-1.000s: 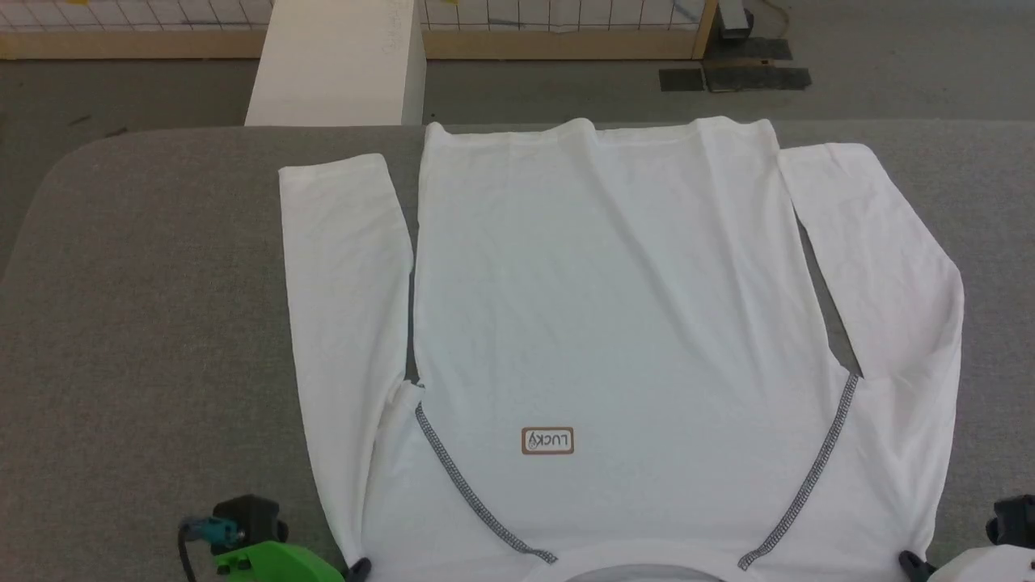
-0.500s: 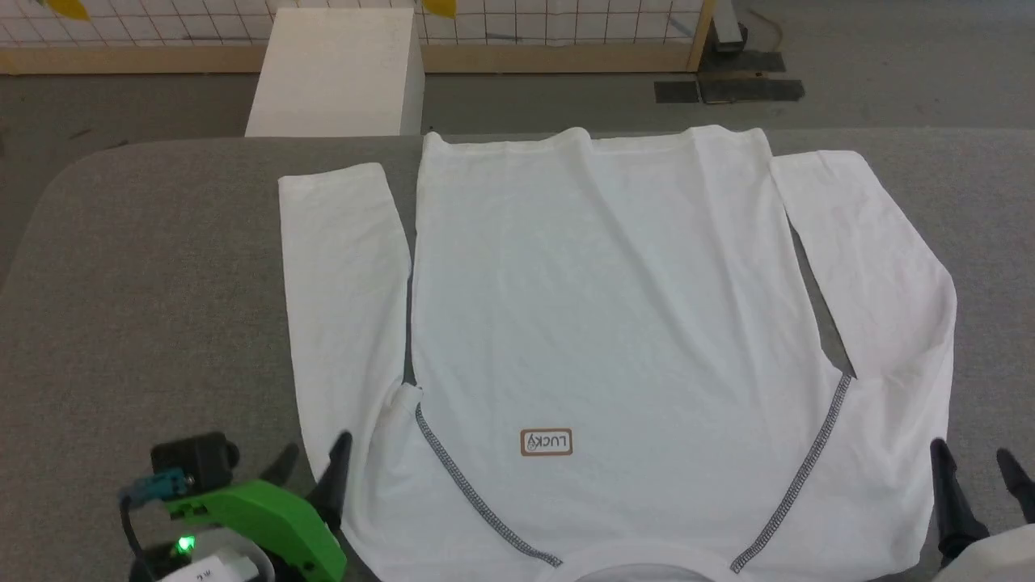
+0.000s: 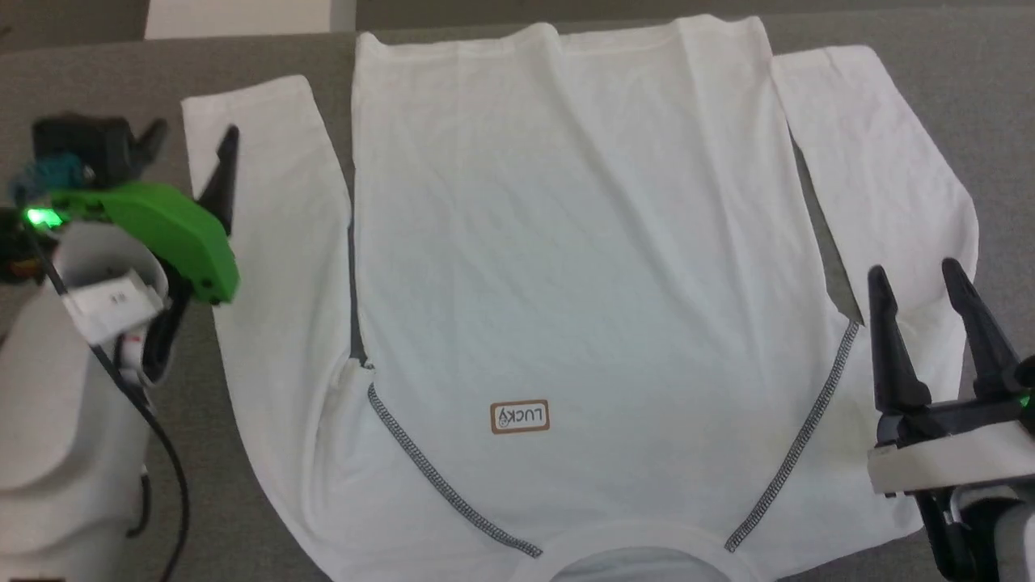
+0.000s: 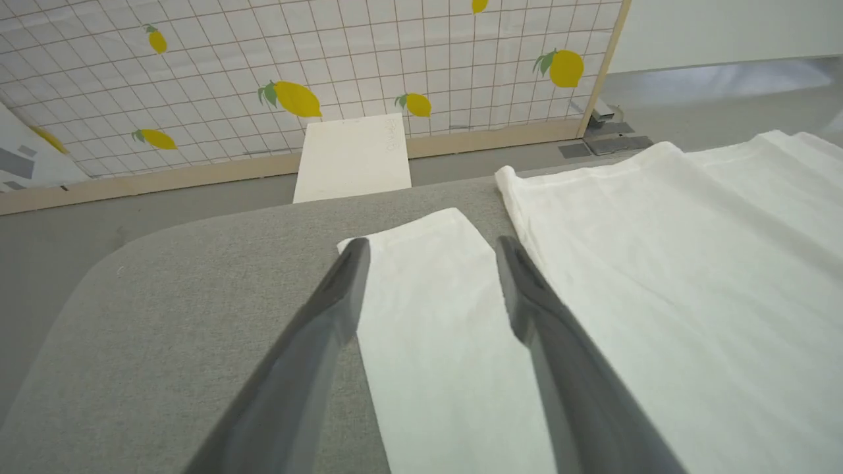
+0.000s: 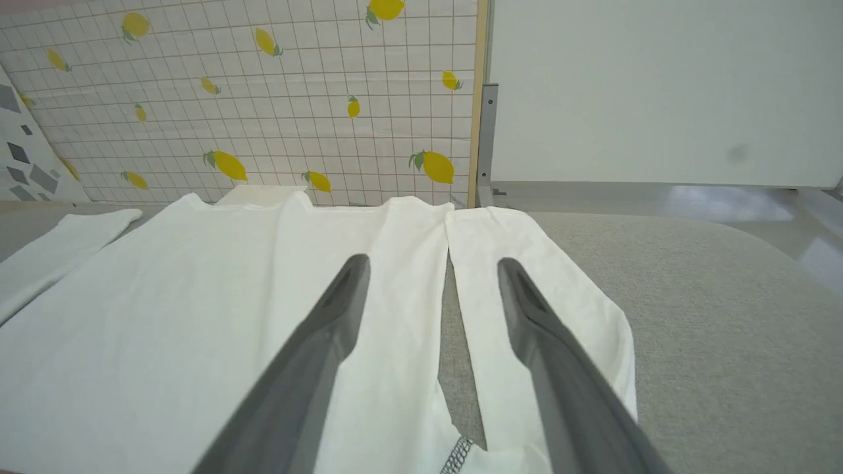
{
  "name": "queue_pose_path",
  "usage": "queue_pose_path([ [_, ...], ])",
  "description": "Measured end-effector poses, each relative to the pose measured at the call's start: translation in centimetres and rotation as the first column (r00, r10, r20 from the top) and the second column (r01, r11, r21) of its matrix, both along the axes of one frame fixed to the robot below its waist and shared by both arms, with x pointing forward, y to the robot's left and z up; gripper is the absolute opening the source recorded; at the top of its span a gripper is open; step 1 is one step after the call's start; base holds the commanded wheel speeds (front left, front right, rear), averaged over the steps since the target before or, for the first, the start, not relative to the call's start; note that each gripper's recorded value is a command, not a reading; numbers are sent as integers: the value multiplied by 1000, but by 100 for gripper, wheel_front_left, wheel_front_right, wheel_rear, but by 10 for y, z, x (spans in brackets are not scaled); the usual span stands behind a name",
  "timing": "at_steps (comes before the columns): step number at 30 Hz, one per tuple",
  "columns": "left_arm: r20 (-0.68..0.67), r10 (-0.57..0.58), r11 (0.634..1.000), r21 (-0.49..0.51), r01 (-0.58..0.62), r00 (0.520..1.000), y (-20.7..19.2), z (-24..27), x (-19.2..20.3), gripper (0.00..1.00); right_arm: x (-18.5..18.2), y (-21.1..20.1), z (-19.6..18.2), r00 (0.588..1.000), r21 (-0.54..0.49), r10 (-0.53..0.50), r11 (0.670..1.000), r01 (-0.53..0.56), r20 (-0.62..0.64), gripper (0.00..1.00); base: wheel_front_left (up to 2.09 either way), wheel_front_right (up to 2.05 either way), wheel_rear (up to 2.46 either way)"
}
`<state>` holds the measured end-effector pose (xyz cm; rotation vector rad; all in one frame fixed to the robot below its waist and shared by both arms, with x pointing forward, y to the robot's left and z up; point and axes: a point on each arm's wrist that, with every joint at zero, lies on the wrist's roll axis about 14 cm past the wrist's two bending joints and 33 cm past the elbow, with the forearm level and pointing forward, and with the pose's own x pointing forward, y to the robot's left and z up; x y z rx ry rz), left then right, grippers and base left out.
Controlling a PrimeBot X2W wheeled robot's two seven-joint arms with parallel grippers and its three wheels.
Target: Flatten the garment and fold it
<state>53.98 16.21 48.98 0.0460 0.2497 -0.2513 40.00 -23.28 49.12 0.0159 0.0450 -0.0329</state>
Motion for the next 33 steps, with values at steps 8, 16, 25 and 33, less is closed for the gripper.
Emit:
queue_pose_path([
  [8, -201, 106, 993, 63, -95, 974, 27, -36, 78, 100, 31, 8, -21, 999, 30, 34, 999, -33, -18, 100, 0, 0, 0],
  [16, -479, 173, 985, 68, -161, 861, 20, -102, 95, 100, 35, -2, -45, 998, 25, 6, 1000, -5, -59, 100, 0, 0, 0],
  [25, -566, 326, 945, 171, -279, 757, 37, -131, 98, 100, 24, -21, -68, 990, 3, -54, 999, 54, -128, 100, 0, 0, 0],
  [33, -606, 338, 938, 155, -310, 720, 42, -133, 83, 0, 25, -18, -75, 988, 13, -47, 999, 49, -144, 100, 0, 0, 0],
])
